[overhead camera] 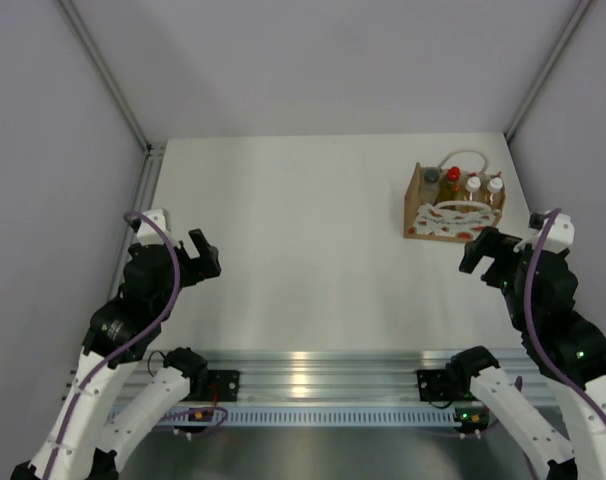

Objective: Take the personal care products out of the canvas bag

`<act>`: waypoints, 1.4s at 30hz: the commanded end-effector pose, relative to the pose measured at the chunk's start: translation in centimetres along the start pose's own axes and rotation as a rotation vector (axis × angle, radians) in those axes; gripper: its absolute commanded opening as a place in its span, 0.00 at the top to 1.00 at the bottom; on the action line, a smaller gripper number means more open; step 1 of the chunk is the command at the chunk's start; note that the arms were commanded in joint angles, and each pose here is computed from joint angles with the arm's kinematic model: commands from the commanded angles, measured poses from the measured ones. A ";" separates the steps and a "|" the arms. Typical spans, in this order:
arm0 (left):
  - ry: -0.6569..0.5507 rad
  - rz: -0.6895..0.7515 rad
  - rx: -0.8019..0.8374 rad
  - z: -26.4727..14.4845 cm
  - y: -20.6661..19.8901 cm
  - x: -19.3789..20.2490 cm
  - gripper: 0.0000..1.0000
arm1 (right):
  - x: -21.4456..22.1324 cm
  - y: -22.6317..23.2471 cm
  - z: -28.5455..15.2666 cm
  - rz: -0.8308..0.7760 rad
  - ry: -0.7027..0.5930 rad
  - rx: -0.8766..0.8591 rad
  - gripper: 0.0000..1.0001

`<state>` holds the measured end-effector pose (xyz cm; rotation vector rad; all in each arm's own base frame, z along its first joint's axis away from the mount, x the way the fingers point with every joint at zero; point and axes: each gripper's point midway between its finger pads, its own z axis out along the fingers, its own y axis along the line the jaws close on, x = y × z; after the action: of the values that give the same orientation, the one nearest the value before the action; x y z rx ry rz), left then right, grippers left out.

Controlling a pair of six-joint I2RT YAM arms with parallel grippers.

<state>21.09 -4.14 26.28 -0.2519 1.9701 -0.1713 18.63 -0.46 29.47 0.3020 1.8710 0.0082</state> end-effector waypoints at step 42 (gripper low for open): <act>-0.008 0.002 0.107 -0.2 -2.5 -0.3 0.01 | 1.3 -12.0 21.8 0.574 0.212 0.235 0.41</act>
<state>20.76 -6.01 26.08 -0.1755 1.9936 -0.2378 35.25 -15.20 18.59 1.1056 1.9760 0.1846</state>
